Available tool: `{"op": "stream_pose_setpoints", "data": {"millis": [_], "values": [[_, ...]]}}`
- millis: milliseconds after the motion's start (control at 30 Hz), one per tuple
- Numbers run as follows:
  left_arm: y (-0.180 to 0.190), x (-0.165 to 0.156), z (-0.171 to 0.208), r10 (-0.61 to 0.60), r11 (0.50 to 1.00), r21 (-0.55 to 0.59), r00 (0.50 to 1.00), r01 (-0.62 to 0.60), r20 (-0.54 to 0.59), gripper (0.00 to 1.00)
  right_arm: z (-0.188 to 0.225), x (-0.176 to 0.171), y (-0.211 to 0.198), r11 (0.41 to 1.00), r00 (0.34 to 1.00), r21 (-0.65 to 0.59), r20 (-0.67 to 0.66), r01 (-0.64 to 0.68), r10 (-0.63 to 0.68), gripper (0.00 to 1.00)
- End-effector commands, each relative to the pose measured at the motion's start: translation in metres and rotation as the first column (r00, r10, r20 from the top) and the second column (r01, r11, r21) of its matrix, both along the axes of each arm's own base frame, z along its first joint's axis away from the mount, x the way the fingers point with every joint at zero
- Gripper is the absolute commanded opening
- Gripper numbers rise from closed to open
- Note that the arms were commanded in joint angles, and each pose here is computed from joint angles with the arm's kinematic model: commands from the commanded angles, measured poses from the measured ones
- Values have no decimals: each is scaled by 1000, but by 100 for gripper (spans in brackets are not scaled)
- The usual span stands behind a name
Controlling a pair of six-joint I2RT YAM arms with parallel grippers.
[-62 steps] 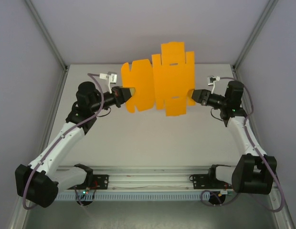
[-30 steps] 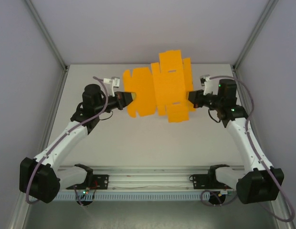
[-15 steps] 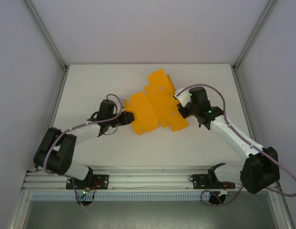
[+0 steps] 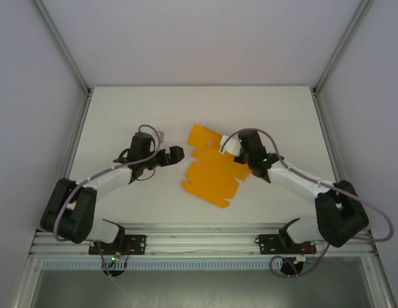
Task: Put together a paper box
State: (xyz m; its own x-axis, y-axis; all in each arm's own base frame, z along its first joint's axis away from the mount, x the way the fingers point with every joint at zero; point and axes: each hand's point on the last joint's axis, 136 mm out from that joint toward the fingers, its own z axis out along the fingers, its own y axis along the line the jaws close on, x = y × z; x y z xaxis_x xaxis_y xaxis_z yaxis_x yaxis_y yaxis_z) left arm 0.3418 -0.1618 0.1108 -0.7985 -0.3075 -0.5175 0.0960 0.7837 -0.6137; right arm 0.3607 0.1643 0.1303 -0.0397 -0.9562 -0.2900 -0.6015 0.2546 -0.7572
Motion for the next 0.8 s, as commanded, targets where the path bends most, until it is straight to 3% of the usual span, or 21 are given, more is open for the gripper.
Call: {"op": "stream_pose_setpoints", "data": {"millis": [0, 100, 200, 367, 533, 767], "values": [[15, 6, 36, 63, 997, 48, 996, -65, 60, 100, 32, 28, 4, 983, 966, -183, 255, 3, 44, 0], [11, 12, 69, 67, 998, -1, 991, -68, 117, 100, 32, 33, 16, 975, 935, -222, 343, -17, 94, 0], [-1, 24, 99, 44, 998, -57, 987, -36, 152, 100, 29, 32, 25, 978, 938, -207, 329, -37, 105, 0], [-31, 51, 137, -51, 990, -122, 981, 75, 188, 100, 40, 26, 40, 987, 927, -119, 349, -103, 139, 0], [-60, 70, 143, -135, 983, -102, 977, 153, 166, 100, 48, 24, 45, 987, 921, -103, 358, -125, 154, 0], [-85, 78, 115, -238, 964, -103, 969, 245, 71, 96, 53, 26, 44, 992, 921, -71, 369, -104, 123, 0]]}}
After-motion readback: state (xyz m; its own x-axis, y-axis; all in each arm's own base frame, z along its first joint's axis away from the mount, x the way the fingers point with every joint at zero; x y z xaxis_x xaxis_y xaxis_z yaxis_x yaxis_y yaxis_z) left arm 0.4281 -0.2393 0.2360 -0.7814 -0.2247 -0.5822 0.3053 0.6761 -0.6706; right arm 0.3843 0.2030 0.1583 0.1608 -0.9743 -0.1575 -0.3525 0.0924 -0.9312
